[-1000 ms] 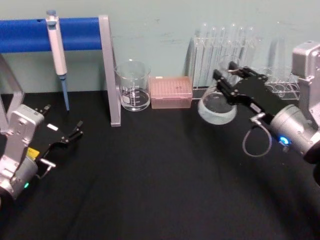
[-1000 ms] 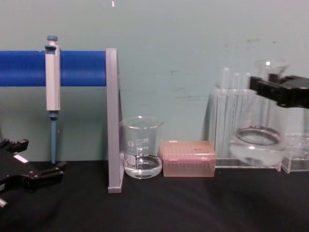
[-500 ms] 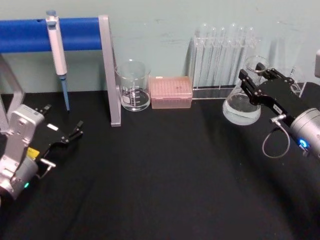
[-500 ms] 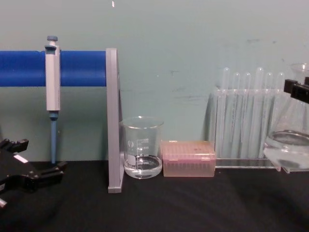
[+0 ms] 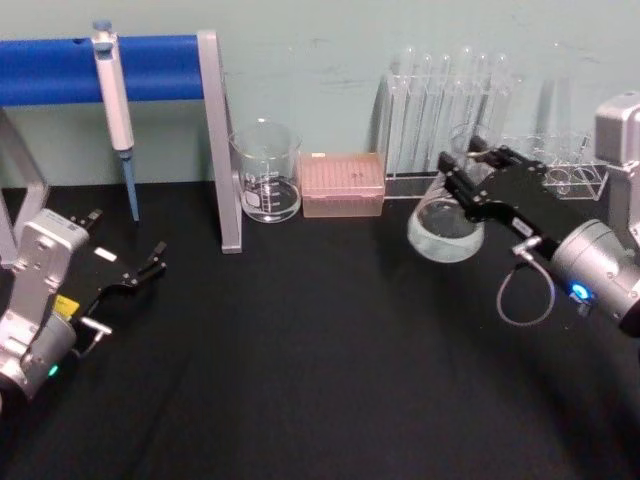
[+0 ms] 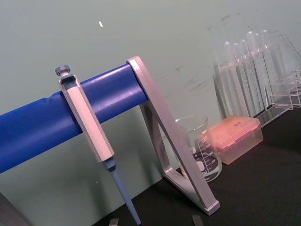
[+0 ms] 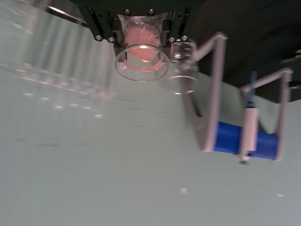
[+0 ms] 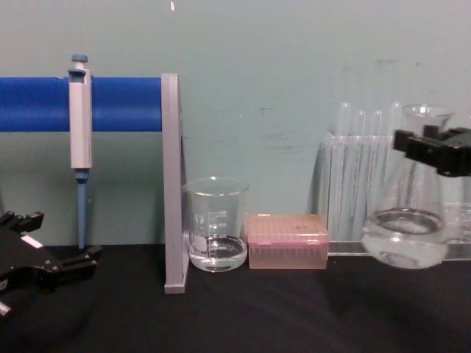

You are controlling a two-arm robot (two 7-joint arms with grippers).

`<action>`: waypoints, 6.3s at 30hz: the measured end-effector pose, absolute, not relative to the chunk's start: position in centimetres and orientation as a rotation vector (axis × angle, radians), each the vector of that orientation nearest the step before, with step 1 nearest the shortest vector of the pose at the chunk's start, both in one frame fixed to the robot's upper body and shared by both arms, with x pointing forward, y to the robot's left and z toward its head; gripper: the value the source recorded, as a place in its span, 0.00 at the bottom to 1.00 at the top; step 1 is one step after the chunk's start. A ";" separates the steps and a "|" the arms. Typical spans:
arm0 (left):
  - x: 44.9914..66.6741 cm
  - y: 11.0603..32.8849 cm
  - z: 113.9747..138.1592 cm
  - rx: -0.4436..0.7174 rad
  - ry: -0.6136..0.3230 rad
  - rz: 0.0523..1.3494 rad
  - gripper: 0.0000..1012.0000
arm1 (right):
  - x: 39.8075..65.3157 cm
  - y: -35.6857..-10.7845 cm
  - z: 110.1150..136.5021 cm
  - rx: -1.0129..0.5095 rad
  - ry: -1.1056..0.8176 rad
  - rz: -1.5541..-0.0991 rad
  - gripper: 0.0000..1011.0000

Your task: Grasp the erlenmeyer flask with one hand, shake it three times, then place it back.

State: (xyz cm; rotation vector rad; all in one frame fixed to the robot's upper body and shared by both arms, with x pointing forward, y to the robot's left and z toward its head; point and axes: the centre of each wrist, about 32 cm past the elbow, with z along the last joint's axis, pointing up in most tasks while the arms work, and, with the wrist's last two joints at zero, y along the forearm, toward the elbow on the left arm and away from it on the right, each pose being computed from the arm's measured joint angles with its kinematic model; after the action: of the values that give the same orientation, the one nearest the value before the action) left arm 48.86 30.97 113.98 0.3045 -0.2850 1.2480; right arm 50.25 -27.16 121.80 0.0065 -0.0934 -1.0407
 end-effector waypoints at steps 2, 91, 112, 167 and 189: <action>48.9 31.0 114.0 0.305 -0.285 1.248 0.99 | 50.5 -26.6 121.8 0.006 -0.088 -0.997 0.45; 48.9 31.0 114.0 0.304 -0.285 1.248 0.99 | 52.8 -24.6 116.7 -0.114 0.023 -0.583 0.45; 48.9 31.0 114.0 0.304 -0.285 1.248 0.99 | 53.1 -24.4 116.2 -0.123 0.034 -0.578 0.45; 48.9 31.0 114.0 0.304 -0.285 1.248 0.99 | 53.2 -24.4 116.1 -0.138 0.037 -0.569 0.93; 48.9 31.0 114.0 0.304 -0.285 1.248 0.99 | 53.2 -24.6 116.2 -0.141 0.049 -0.573 0.99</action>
State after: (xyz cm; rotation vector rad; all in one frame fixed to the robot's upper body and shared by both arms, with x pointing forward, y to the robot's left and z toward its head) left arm 48.86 30.97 113.98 0.3044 -0.2850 1.2480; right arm 53.16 -24.55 116.19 -0.1414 0.0490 -0.5733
